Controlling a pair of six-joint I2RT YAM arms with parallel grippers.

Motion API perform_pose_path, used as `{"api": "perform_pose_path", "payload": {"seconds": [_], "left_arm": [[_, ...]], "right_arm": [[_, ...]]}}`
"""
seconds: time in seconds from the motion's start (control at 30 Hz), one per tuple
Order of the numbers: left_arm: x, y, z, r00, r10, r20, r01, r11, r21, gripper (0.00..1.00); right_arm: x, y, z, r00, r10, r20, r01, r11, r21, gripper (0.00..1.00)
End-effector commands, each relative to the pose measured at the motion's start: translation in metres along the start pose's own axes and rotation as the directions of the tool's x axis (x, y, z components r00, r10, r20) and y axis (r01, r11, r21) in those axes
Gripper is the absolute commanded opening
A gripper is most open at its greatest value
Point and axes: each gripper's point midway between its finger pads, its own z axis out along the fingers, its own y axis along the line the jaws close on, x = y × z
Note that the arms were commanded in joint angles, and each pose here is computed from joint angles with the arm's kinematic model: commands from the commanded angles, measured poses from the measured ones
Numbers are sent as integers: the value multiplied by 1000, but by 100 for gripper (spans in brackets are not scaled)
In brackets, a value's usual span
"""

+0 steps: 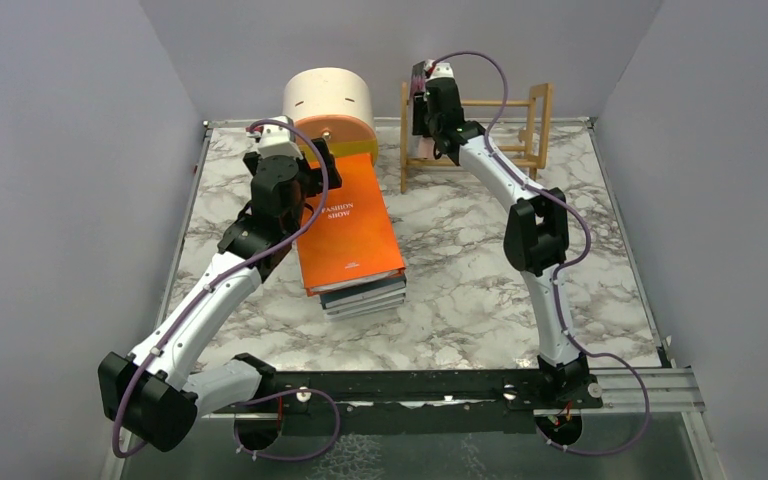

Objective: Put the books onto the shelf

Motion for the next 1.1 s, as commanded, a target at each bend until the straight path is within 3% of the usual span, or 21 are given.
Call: {"api": "perform_pose_path", "payload": {"seconds": [0.0,0.43,1.07], "left_arm": [[-19,6,-4,998,-9,59,10,1000,-21,93],[-15,12,-6,999,-13,53,15,999,-36,93],[-18,13,-10,998,-12,56,14,999,-33,93]], "right_arm": [[-1,9,5,1000,7,9,-7,1000,0,13],[2,31,-2,996,93,-9,-93,989,-116,76],[-24,30,-47,984,172,51,-163,974,-155,79]]}}
